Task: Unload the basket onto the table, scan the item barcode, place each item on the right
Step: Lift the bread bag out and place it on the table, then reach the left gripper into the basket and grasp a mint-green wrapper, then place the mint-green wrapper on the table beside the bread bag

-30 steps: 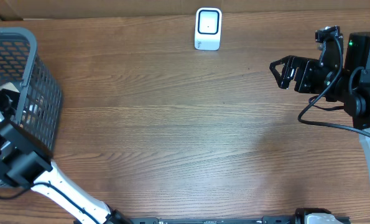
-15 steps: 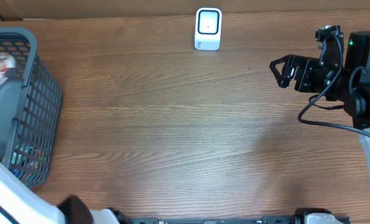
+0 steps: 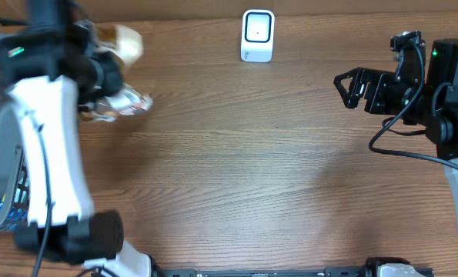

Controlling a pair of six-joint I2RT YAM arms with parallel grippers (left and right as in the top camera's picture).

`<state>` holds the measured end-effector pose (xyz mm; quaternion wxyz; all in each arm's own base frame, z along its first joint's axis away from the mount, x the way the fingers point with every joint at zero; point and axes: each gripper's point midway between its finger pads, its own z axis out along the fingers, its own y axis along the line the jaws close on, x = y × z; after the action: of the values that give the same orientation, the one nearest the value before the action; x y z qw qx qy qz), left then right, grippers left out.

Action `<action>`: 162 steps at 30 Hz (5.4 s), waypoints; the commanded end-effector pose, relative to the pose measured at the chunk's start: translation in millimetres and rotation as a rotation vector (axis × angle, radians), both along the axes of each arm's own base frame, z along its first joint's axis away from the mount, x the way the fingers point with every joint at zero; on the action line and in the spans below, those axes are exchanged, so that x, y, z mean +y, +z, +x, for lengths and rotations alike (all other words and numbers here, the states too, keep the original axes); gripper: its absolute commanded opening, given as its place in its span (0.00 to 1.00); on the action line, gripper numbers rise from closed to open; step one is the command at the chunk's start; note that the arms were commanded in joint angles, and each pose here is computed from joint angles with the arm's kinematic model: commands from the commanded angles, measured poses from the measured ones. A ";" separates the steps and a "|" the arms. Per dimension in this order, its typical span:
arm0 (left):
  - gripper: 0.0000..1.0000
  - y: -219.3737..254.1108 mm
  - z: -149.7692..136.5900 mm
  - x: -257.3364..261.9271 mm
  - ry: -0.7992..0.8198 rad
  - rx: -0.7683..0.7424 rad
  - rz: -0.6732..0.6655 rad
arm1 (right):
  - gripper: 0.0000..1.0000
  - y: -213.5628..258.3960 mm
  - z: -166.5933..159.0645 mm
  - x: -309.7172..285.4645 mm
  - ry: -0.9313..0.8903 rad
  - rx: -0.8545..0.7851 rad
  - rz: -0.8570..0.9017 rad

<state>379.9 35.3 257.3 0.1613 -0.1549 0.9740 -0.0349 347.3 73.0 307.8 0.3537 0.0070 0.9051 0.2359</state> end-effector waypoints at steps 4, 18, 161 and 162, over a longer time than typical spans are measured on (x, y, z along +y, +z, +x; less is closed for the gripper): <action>0.05 -107.7 11.5 -10.4 -0.072 0.265 0.045 | 1.00 12.7 -0.8 2.3 0.008 -0.033 0.005; 0.71 -164.8 16.3 -17.1 -0.118 0.424 0.027 | 1.00 10.6 -2.7 2.3 0.008 -0.021 0.004; 0.33 -217.3 5.5 -66.8 -0.006 0.159 0.073 | 1.00 -8.0 -8.4 2.3 0.008 0.070 0.005; 0.36 -217.8 5.7 -66.8 -0.012 0.158 0.075 | 1.00 -8.0 -8.4 2.3 0.008 0.070 0.005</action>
<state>385.9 -30.8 41.5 0.0860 -0.1501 0.9848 0.0142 336.4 73.0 289.4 0.3080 0.0187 0.9216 0.2353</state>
